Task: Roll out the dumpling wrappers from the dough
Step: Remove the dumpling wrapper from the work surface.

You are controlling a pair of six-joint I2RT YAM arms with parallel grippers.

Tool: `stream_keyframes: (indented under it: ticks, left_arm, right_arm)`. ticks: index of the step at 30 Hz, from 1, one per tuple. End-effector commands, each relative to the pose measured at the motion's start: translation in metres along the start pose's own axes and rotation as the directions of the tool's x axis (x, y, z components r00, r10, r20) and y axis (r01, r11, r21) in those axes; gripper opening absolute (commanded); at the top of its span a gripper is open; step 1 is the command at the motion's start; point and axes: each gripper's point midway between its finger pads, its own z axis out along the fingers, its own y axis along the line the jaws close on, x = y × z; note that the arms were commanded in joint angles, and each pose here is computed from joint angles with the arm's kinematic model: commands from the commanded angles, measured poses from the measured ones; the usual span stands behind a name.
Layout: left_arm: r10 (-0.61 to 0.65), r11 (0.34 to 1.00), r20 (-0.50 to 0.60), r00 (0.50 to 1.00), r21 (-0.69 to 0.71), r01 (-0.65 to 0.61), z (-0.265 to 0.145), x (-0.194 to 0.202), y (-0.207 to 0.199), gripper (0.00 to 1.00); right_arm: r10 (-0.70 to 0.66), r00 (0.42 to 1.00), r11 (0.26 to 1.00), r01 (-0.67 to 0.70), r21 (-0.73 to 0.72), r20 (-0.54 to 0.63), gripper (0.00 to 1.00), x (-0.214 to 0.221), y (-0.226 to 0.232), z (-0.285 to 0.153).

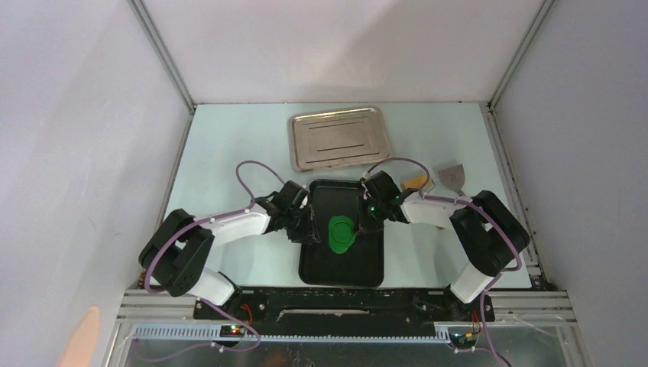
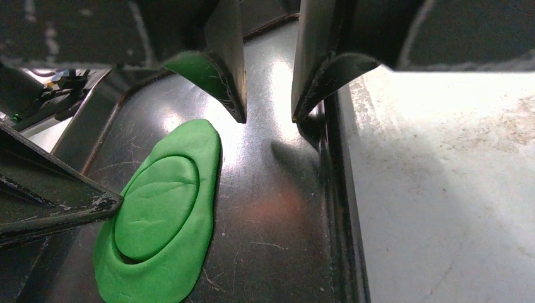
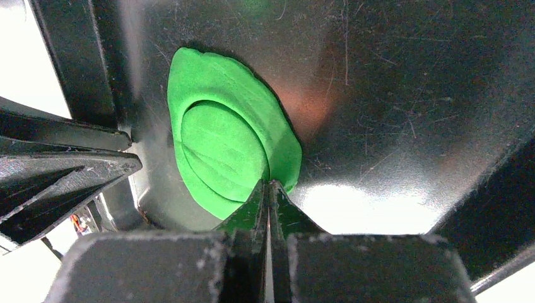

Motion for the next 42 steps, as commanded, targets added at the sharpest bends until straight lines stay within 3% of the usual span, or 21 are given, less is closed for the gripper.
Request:
stream_keyframes:
  ticks: [1, 7, 23, 38, 42]
  left_arm:
    - [-0.001, 1.0, 0.011, 1.0, 0.005, 0.001, 0.001, -0.002, -0.003, 0.35]
    - [0.001, 1.0, 0.01, 1.0, -0.001, -0.001, 0.001, -0.002, -0.002, 0.35]
    - [0.01, 1.0, 0.004, 1.0, -0.017, -0.01, 0.001, 0.002, 0.004, 0.34]
    - [0.017, 1.0, 0.007, 1.0, -0.014, -0.017, 0.0, 0.001, 0.003, 0.34]
    - [0.022, 1.0, 0.007, 1.0, -0.012, -0.022, -0.001, 0.0, 0.002, 0.34]
  right_arm:
    - [0.001, 1.0, 0.997, -0.002, 0.074, 0.019, 0.0, -0.003, -0.017, 0.004]
    - [0.011, 0.998, 0.985, -0.021, 0.171, 0.055, 0.0, -0.008, -0.037, -0.001]
    - [0.048, 0.991, 0.98, -0.071, 0.188, 0.125, 0.0, -0.027, -0.047, -0.004]
    - [0.137, 0.984, 0.99, -0.141, 0.025, 0.116, 0.0, -0.029, -0.021, -0.016]
    - [0.217, 0.969, 0.975, -0.21, -0.068, 0.117, 0.12, -0.032, -0.012, -0.019]
